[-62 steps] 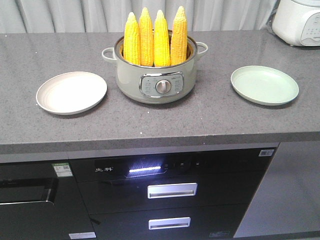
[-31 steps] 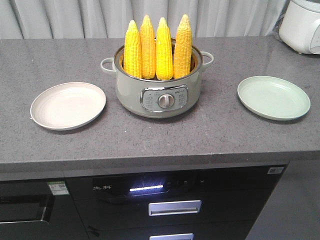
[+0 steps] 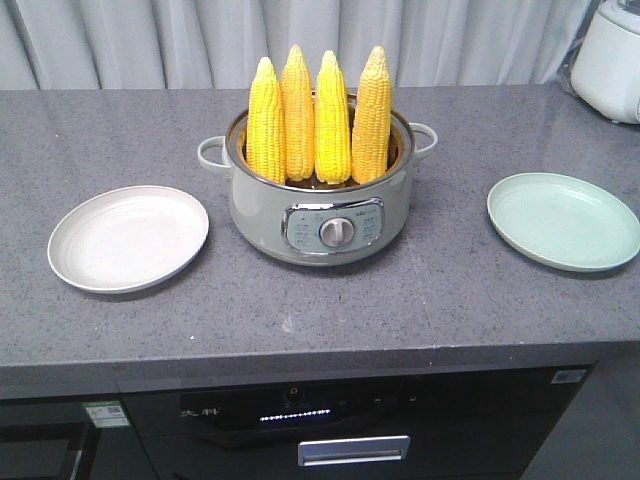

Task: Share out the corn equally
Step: 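Drive closer to the counter and stop facing the corn pot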

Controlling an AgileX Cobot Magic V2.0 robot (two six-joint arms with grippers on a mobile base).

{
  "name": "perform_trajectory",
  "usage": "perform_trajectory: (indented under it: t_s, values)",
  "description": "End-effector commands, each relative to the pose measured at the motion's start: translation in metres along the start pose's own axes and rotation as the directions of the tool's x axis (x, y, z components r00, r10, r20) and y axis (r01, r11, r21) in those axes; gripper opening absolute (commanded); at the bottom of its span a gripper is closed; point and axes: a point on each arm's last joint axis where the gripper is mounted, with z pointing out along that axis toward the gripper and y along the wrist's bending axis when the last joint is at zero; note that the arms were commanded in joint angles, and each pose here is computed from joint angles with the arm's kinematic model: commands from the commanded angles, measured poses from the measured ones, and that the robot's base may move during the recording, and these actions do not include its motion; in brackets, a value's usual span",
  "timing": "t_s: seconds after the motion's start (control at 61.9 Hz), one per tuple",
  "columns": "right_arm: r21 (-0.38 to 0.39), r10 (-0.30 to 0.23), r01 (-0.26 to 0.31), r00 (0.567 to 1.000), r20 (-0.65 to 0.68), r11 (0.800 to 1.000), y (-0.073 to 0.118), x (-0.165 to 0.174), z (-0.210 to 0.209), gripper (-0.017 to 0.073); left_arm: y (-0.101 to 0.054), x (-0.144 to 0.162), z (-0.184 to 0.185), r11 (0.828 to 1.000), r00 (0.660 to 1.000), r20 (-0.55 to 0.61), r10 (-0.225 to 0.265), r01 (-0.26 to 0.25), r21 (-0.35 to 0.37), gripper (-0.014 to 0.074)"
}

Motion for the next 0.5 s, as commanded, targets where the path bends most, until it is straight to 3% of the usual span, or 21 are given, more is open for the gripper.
perform_trajectory:
  t_s: [0.0, 0.484]
  values:
    - [0.003, -0.017, 0.017, 0.997, 0.069, 1.000, 0.0001, -0.0036, -0.0001, -0.0006, -0.0006, -0.0030, -0.0004, 1.000, 0.997, 0.073, -0.009, 0.008, 0.011, -0.0006]
    - [0.003, -0.017, 0.017, 0.997, 0.069, 1.000, 0.0001, -0.0036, -0.0001, -0.0006, -0.0006, -0.0030, -0.0004, 1.000, 0.997, 0.073, -0.009, 0.008, 0.011, -0.0006]
